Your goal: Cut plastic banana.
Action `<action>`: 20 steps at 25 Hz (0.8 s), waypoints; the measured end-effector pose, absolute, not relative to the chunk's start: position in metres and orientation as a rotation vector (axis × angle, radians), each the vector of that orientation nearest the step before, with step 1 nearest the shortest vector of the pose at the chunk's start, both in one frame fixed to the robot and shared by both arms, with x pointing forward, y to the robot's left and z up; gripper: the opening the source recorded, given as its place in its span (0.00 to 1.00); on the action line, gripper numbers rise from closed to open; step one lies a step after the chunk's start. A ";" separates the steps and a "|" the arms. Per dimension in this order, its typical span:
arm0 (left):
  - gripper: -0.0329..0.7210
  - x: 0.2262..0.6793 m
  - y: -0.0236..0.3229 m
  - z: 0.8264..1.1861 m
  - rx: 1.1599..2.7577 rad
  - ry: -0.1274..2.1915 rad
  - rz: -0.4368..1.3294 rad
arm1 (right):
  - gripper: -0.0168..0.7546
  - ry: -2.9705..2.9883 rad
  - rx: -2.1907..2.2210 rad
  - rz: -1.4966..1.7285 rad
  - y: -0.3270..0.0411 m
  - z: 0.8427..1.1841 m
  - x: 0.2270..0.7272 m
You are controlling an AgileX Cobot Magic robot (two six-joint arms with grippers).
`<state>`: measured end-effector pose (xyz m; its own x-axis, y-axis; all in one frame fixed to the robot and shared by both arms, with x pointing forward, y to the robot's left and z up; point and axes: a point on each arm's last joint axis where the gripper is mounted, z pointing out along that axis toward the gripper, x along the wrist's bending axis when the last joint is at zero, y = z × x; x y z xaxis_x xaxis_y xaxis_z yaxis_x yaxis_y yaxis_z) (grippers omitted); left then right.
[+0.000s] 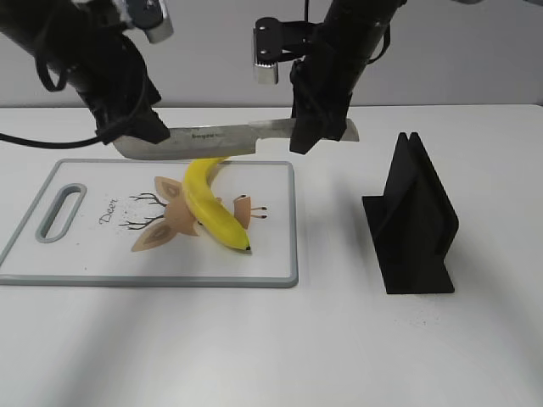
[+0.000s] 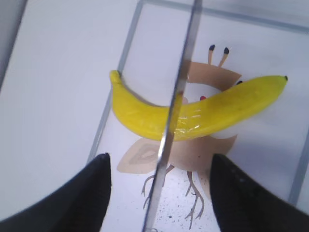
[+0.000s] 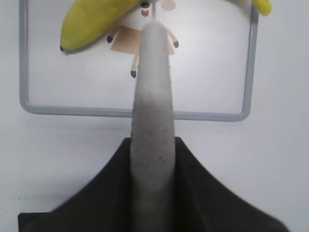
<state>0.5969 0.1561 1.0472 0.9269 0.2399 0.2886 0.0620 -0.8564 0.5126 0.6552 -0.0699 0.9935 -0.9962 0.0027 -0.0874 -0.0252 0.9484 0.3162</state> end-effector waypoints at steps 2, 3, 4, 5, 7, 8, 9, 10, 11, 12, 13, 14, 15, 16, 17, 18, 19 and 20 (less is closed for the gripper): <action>0.88 0.590 0.159 1.064 2.543 0.265 0.504 | 0.25 3.013 0.021 0.488 -0.072 1.000 0.651; 0.88 0.586 0.161 1.073 2.530 0.308 0.521 | 0.25 3.006 0.055 0.495 -0.073 1.006 0.650; 0.87 0.583 0.164 1.080 2.526 0.356 0.538 | 0.25 2.998 0.106 0.504 -0.074 1.011 0.648; 0.87 0.580 0.168 1.086 2.525 0.408 0.561 | 0.25 2.985 0.164 0.518 -0.075 1.020 0.646; 0.87 0.575 0.175 1.098 2.517 0.518 0.605 | 0.25 2.953 0.290 0.545 -0.078 1.037 0.642; 0.87 0.572 0.179 1.104 2.507 0.580 0.628 | 0.25 2.930 0.363 0.560 -0.079 1.048 0.639; 0.87 0.568 0.182 1.110 2.488 0.643 0.648 | 0.25 2.902 0.438 0.577 -0.082 1.059 0.635; 0.87 0.566 0.185 1.115 2.467 0.699 0.662 | 0.25 2.872 0.500 0.590 -0.084 1.071 0.632; 0.86 0.563 0.189 1.120 2.437 0.773 0.670 | 0.25 2.843 0.581 0.601 -0.087 1.081 0.629; 0.87 0.560 0.194 1.125 2.404 0.849 0.666 | 0.25 2.805 0.666 0.615 -0.090 1.092 0.625; 0.86 0.559 0.199 1.128 2.376 0.920 0.657 | 0.25 2.766 0.740 0.627 -0.094 1.103 0.621; 0.86 0.557 0.205 1.130 2.349 0.999 0.633 | 0.25 2.726 0.838 0.635 -0.097 1.111 0.618; 0.86 0.555 0.211 1.131 2.318 1.084 0.608 | 0.25 2.680 0.944 0.653 -0.100 1.120 0.614; 0.85 0.554 0.218 1.131 2.291 1.167 0.583 | 0.25 2.632 1.053 0.669 -0.104 1.127 0.611; 0.85 0.552 0.224 1.132 2.269 1.232 0.563 | 0.25 2.588 1.151 0.685 -0.106 1.132 0.610; 0.84 0.550 0.231 1.133 2.246 1.304 0.542 | 0.25 2.537 1.267 0.708 -0.109 1.137 0.608; 0.84 0.547 0.238 1.135 2.230 1.367 0.529 | 0.25 2.492 1.358 0.728 -0.111 1.141 0.606; 0.84 0.544 0.244 1.137 2.221 1.417 0.530 | 0.25 2.462 1.418 0.743 -0.113 1.144 0.604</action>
